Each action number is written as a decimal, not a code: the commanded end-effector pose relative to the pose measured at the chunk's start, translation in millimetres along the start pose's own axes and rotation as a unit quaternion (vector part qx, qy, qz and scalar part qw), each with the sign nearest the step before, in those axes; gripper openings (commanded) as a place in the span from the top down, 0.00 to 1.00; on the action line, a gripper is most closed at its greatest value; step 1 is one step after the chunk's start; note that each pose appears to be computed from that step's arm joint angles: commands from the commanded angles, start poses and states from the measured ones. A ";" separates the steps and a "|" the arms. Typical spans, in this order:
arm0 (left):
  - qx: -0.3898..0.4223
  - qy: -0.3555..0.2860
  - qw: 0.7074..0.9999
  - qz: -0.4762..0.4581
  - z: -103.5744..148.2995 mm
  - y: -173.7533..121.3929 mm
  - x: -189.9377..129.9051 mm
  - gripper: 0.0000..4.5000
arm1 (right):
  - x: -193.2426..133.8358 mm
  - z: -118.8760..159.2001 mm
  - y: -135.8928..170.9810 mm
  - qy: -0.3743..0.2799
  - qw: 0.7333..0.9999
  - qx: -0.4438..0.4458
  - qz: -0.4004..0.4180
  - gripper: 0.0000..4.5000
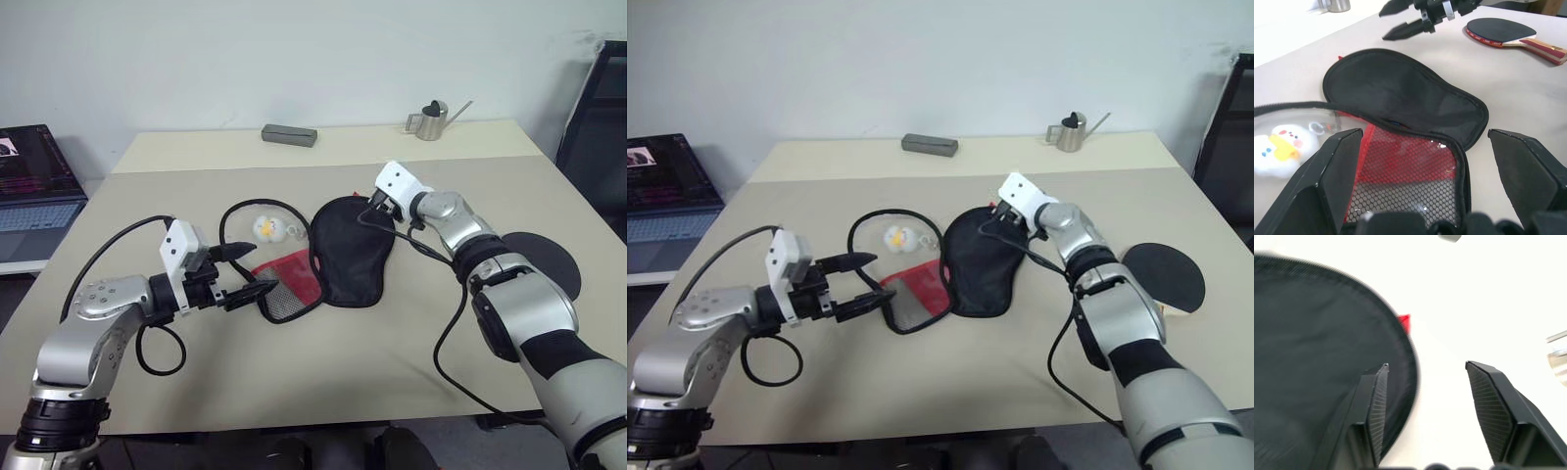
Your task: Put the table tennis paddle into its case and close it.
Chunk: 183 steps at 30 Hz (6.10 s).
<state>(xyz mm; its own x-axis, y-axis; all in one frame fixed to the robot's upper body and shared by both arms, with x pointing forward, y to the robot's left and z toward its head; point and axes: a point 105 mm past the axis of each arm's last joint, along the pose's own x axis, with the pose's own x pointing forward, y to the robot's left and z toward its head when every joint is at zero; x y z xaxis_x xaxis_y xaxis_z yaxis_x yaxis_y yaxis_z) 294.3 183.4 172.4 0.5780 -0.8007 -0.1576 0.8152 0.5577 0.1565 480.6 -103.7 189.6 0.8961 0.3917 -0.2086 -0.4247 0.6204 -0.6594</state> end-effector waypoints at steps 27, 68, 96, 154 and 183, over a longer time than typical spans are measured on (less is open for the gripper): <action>0.019 -0.010 0.999 -0.025 8.8 5.6 2.9 0.00 | -77.9 -44.1 67.3 0.070 0.918 0.380 0.094 0.01; 0.021 0.002 0.999 -0.042 6.1 1.7 0.4 0.00 | -68.4 -52.6 73.4 0.098 0.920 0.365 0.107 0.99; 0.023 0.006 0.999 -0.049 5.4 0.3 1.7 0.00 | -58.3 -61.8 31.9 0.084 0.952 0.289 0.061 0.48; 0.092 -0.046 0.934 -0.342 46.8 -55.3 85.4 0.00 | -244.6 -169.2 45.2 0.228 0.809 0.417 -0.345 0.01; 0.088 -0.063 0.948 -0.300 53.4 -47.3 72.3 0.00 | -224.9 -160.2 31.5 0.202 0.821 0.396 -0.359 0.72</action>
<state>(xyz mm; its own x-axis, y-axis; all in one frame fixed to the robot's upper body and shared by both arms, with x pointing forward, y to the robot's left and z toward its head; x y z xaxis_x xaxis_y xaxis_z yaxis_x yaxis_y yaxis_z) 297.4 81.8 193.0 -0.0283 -0.9837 -0.1778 0.9793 -0.0630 0.1924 281.6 -278.6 82.6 0.8323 -0.4139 -0.3686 0.4233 0.9040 -0.0594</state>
